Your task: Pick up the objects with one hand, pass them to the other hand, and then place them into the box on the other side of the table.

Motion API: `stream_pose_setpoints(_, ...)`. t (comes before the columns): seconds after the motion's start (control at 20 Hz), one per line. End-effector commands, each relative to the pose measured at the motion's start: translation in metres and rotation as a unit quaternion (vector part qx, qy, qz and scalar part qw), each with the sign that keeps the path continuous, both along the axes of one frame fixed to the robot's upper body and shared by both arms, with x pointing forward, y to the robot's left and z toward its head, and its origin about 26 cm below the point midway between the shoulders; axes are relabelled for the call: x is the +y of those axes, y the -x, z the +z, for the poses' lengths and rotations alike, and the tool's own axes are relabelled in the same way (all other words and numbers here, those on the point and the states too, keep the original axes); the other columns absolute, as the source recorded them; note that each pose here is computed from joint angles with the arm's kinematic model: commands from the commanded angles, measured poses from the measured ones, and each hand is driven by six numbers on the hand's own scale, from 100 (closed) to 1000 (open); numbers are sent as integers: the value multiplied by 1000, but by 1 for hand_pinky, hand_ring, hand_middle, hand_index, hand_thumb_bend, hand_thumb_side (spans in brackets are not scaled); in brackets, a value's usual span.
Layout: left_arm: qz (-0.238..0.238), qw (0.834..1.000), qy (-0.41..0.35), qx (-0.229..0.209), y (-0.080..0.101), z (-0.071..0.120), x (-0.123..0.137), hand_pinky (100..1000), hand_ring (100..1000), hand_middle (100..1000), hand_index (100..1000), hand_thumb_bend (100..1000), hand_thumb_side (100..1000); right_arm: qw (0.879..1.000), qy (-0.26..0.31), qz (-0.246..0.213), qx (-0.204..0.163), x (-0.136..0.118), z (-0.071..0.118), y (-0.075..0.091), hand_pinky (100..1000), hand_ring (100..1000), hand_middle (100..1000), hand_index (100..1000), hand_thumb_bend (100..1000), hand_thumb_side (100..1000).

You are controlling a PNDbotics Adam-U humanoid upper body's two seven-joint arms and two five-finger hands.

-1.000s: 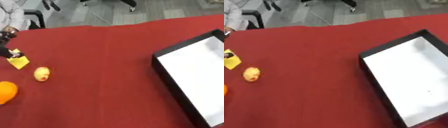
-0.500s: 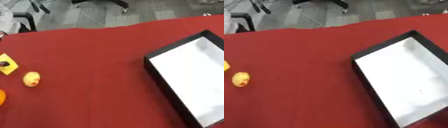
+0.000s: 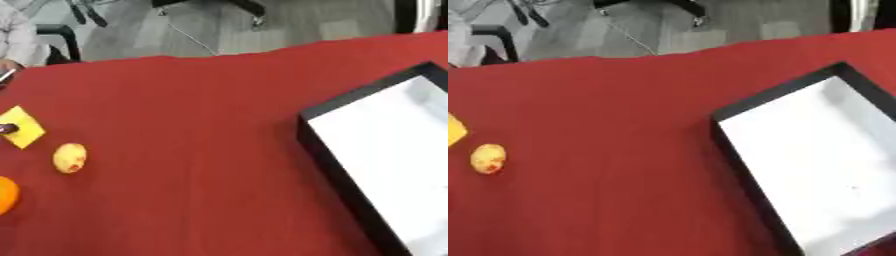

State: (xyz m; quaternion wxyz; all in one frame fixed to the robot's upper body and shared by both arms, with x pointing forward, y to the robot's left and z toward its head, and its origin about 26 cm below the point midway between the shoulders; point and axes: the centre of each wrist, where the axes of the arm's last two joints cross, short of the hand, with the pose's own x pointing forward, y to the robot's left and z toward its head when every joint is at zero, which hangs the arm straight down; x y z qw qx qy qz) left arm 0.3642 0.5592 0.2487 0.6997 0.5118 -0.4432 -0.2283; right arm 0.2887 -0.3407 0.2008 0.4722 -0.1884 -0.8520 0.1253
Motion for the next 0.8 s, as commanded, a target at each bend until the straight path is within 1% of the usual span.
stream_pose_setpoints(0.05,14,1000,-9,-22,12,22,13,1000,993,898,917,551,100,1000,12,1,-12,1,8,2,858,891,803,866,745,325)
stream_pose_setpoints(0.55,13,1000,5,-20,13,15,16,1000,997,904,923,556,100,1000,13,1,-13,2,8,1,858,890,802,866,747,319)
stream_pose_setpoints(0.6,15,1000,6,-18,14,14,17,1000,997,904,922,573,100,1000,13,1,-14,2,9,1,859,889,801,863,748,315)
stream_pose_setpoints(0.8,28,999,3,-15,17,11,21,1000,996,902,920,590,100,1000,14,5,-16,3,10,1,858,888,800,864,748,312)
